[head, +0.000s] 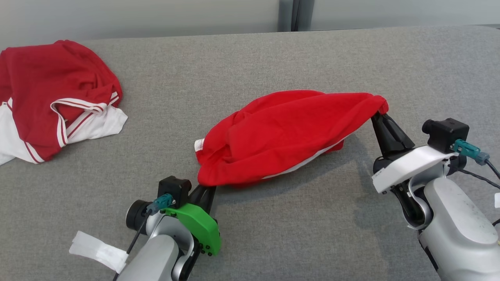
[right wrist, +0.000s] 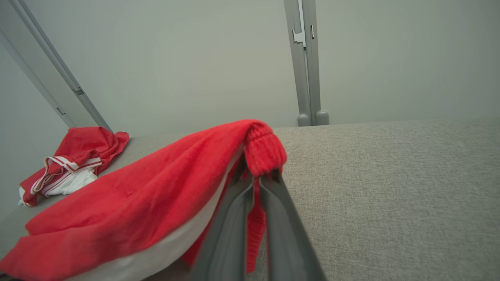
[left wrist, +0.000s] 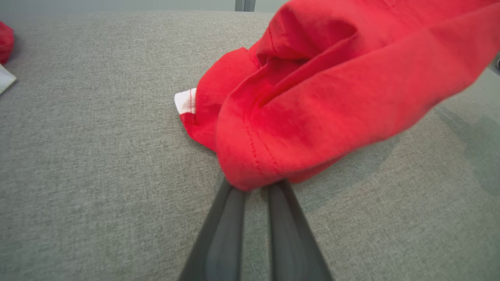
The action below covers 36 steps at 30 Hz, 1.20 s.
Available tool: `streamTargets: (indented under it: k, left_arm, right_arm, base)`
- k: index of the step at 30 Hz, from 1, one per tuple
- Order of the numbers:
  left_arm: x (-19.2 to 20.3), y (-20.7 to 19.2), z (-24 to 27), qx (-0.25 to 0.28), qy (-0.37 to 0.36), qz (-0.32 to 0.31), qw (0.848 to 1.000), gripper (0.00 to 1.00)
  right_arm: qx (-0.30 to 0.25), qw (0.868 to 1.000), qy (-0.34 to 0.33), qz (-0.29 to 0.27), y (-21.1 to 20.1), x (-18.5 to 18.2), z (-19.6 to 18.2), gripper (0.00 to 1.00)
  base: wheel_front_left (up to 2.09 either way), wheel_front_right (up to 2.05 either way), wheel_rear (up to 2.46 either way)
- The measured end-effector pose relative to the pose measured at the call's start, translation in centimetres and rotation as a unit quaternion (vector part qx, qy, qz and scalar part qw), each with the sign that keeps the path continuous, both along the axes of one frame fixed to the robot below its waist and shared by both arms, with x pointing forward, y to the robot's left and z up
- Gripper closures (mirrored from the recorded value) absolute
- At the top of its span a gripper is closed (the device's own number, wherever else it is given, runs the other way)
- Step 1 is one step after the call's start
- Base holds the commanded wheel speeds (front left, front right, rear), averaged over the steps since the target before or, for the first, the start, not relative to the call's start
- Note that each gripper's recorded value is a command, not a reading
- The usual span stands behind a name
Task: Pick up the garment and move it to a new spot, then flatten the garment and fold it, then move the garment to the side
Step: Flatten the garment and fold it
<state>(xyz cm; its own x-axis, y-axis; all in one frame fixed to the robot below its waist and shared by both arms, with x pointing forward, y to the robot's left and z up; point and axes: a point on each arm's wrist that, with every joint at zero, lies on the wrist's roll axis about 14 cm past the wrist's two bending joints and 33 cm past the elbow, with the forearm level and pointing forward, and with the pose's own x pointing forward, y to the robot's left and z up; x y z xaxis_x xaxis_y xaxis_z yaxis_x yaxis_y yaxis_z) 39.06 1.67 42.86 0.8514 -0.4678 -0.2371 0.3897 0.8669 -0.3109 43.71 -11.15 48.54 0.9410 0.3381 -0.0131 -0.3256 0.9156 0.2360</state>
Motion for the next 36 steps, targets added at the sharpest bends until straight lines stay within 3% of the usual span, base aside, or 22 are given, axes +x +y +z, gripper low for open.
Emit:
streamTargets:
  k: [8,16,20,27,29,33,36]
  left_arm:
    - [-0.4,-1.4,1.7,-0.036,-0.021,-0.034,0.999,1.0]
    - [-0.2,-2.3,5.7,-0.068,-0.072,-0.052,0.994,1.0]
    - [0.6,-1.8,9.5,-0.117,-0.108,-0.035,0.987,1.0]
    - [0.7,-0.8,16.8,-0.217,-0.169,-0.022,0.961,1.0]
    - [0.3,-0.8,17.2,-0.201,-0.176,-0.037,0.963,1.0]
    - [-0.2,0.7,13.7,-0.062,-0.166,-0.075,0.981,1.0]
    - [-1.7,0.3,11.0,-0.053,-0.111,-0.092,0.988,1.0]
  right_arm:
    - [0.009,1.0,-0.009,-0.008,-0.5,0.1,0.8,1.0]
    - [0.039,0.998,-0.046,-0.028,-1.9,0.5,4.1,1.0]
    - [0.059,0.995,-0.075,-0.036,-2.6,0.5,6.4,1.0]
    - [0.109,0.987,-0.116,-0.038,-2.8,-0.6,10.0,1.0]
    - [0.111,0.986,-0.123,-0.037,-2.9,-0.9,10.6,1.0]
    - [0.06,0.996,-0.065,-0.015,-2.7,-2.2,7.5,1.0]
    - [0.033,0.999,0.019,0.024,-0.9,-4.5,3.2,1.0]
  base:
    - [0.0,0.0,0.0]
    - [0.0,0.0,0.0]
    - [0.0,0.0,0.0]
    - [0.0,0.0,0.0]
    - [0.0,0.0,0.0]
    - [0.0,0.0,0.0]
    - [0.0,0.0,0.0]
